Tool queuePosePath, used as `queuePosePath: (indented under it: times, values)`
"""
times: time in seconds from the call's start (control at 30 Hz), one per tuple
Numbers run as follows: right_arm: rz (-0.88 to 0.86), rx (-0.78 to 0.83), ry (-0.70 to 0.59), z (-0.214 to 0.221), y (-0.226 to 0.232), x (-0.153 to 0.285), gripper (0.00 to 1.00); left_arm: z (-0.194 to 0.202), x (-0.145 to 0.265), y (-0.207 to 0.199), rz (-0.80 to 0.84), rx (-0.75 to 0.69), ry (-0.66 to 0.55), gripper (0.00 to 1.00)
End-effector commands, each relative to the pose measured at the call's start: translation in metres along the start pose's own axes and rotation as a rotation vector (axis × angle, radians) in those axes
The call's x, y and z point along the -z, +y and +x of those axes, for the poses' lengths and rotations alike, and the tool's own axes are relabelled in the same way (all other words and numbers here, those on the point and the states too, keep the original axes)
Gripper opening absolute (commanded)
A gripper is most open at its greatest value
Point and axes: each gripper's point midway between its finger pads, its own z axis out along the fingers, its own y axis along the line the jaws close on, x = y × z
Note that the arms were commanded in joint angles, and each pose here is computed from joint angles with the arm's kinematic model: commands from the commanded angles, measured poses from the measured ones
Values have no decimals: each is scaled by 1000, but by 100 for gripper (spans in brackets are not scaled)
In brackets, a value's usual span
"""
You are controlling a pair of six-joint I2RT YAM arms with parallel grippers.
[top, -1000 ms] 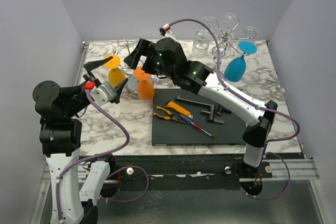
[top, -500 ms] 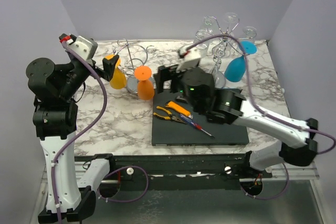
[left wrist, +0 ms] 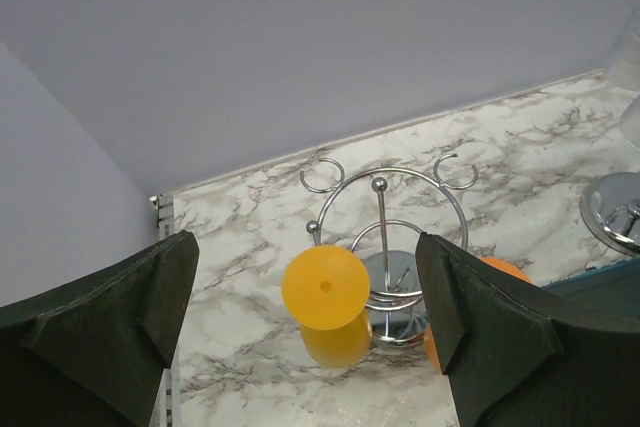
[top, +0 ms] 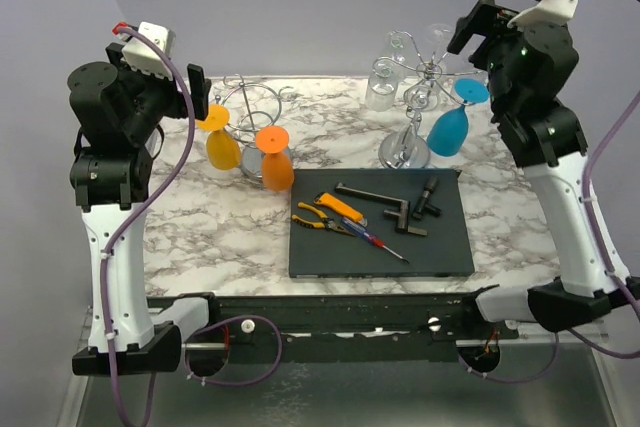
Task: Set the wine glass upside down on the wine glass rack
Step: Reset both arms
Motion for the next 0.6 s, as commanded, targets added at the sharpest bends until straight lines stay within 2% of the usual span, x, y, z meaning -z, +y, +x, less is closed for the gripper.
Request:
queuePosePath:
  times: [0.0,0.07,0.17,0.37,0.47,0.57]
  values:
    - [33,-23,198,52,-58,-36,100,-4,2,19,-78,29,10,99]
    - [85,-95,239,60,-95,-49,99,2,-4,29,-90,40,26,99]
    - [180,-121,250,72,-137,-56,99,13,-8,59,-118,88,42,99]
    - [396,-105,257,97,-204,-39,100,51,-2,125,-170,195,75,99]
    - [471,-104,263,127,-232,-20,99,82,0,132,-176,196,107,99]
    - [524,-111,284,172,-249,5,98,121,2,121,-154,206,141,99]
